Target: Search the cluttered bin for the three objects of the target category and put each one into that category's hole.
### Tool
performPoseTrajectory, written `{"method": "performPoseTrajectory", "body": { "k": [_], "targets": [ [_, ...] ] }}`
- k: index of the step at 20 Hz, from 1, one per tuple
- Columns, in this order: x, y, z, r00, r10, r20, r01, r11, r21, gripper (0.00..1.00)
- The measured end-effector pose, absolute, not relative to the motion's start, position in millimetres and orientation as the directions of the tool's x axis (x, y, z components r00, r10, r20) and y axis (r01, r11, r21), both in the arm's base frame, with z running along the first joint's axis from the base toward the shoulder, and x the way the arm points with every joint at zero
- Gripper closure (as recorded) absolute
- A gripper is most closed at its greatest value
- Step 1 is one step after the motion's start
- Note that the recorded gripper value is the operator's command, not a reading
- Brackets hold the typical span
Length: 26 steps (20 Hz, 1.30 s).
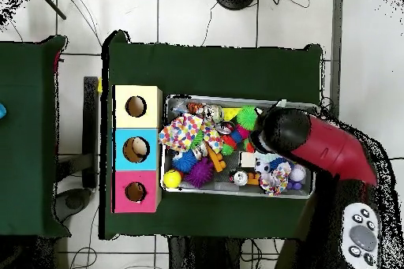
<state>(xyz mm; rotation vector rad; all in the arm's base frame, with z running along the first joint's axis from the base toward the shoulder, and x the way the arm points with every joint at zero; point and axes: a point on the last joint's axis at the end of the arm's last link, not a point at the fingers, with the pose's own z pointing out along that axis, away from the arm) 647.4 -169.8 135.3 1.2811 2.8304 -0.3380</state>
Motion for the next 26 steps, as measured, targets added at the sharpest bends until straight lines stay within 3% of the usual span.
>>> {"method": "performPoseTrajectory", "body": {
  "k": [9,10,26],
  "targets": [
    [619,-138,113,-0.673,0.739,-0.031,0.72,0.645,-0.257,1.0],
    [616,-138,111,-0.672,0.74,-0.027,0.719,0.644,-0.262,0.0],
    [596,-167,103,-0.638,0.77,-0.025,0.74,0.603,-0.297,0.0]
  ]
}}
